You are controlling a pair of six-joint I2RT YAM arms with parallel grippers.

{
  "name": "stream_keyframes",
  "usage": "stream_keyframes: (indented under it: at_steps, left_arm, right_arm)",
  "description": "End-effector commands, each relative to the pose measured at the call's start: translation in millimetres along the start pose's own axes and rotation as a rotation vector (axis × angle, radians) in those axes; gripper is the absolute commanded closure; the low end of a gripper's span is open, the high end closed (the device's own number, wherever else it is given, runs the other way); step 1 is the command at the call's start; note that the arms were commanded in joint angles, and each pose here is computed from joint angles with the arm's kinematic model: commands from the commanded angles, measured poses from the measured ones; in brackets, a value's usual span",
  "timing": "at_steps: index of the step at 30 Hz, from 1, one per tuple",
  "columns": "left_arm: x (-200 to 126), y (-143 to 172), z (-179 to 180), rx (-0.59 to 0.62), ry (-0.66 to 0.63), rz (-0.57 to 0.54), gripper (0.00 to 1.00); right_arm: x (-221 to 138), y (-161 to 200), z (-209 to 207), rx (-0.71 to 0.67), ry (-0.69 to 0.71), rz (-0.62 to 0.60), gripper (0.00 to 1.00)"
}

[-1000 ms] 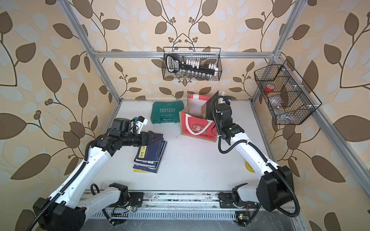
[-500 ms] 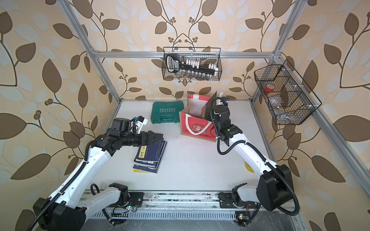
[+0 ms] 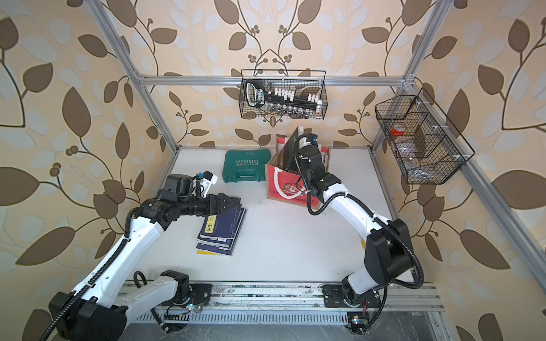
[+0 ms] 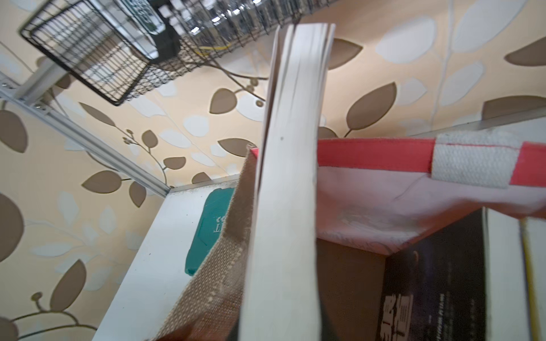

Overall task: Put the books into the canvas bag
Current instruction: Place the book in the canvas bag.

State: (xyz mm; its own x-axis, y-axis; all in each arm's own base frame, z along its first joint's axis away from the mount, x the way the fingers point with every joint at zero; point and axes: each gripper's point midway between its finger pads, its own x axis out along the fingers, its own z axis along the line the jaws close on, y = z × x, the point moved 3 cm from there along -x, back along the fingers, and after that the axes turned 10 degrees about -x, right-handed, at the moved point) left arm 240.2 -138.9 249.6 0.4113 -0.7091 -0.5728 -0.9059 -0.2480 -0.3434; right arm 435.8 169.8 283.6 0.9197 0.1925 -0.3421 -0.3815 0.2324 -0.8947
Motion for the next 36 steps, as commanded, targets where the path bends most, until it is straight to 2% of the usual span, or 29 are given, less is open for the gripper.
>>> stream_keyframes:
  at_steps: [1,6,13,22,29,32,36]
  left_arm:
    - [-11,-8,-15,0.032,0.043,-0.036,0.01]
    - [-12,-9,-16,0.035,0.046,-0.037,0.01]
    - [-10,-10,-16,0.03,0.05,-0.033,0.01]
    - [-10,-10,-15,0.026,0.053,-0.031,0.01]
    - [-10,-10,-16,0.026,0.054,-0.031,0.01]
    - [-10,-10,-16,0.026,0.057,-0.031,0.01]
    - [-10,-11,-16,0.026,0.058,-0.033,0.01]
  right_arm:
    - [-1,-10,-17,0.026,0.127,-0.046,1.0]
    - [-12,-4,-41,-0.036,0.272,-0.042,1.0]
    - [-34,-8,-60,-0.078,0.372,-0.067,1.0]
    - [-34,0,-60,-0.066,0.355,-0.058,1.0]
    - [-37,-2,-59,-0.056,0.341,-0.066,0.66]
    - [-44,-11,-57,-0.057,0.331,-0.093,0.55]
    - [-61,-33,-51,-0.065,0.298,-0.145,0.48]
